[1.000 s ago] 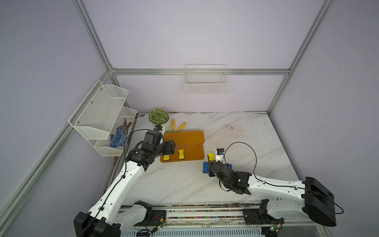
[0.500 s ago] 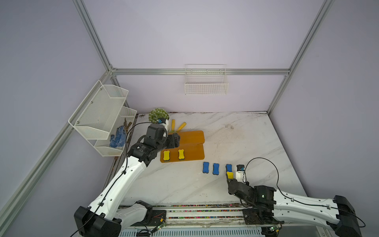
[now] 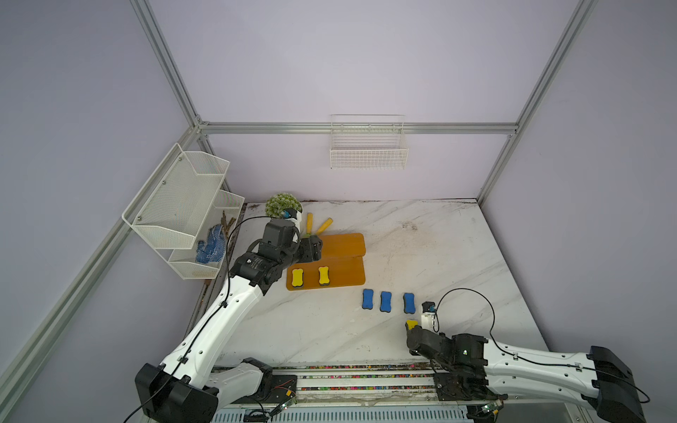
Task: Remove the whiteboard erasers from the shelf
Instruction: Place the whiteboard eraser at the center of the board.
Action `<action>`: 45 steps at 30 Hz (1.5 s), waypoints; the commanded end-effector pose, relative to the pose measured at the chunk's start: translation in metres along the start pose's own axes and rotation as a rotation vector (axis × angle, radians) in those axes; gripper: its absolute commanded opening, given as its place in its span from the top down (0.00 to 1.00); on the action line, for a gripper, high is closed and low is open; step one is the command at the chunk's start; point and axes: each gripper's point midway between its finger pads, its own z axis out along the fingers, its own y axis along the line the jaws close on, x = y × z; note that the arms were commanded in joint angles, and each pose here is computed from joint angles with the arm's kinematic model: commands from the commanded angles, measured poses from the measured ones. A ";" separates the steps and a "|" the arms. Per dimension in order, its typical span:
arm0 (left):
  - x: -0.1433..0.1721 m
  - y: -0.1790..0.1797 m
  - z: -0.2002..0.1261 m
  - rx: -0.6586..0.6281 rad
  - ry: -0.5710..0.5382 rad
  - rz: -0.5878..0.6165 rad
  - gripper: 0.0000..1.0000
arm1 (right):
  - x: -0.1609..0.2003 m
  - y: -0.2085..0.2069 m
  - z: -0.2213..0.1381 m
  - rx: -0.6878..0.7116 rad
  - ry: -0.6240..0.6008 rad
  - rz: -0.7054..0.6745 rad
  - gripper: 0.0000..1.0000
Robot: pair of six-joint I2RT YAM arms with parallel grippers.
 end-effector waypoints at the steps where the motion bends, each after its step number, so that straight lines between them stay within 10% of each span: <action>1: -0.014 -0.005 -0.007 0.020 -0.064 0.016 0.21 | 0.005 0.000 -0.002 0.012 0.034 0.035 0.72; 24: -0.014 0.012 -0.008 0.040 -0.077 -0.036 0.21 | -0.008 -0.005 -0.010 0.091 0.005 0.002 0.51; 45: -0.012 0.042 -0.023 -0.127 -0.047 -0.015 0.21 | -0.061 0.111 -0.016 -0.268 -0.212 -0.158 0.50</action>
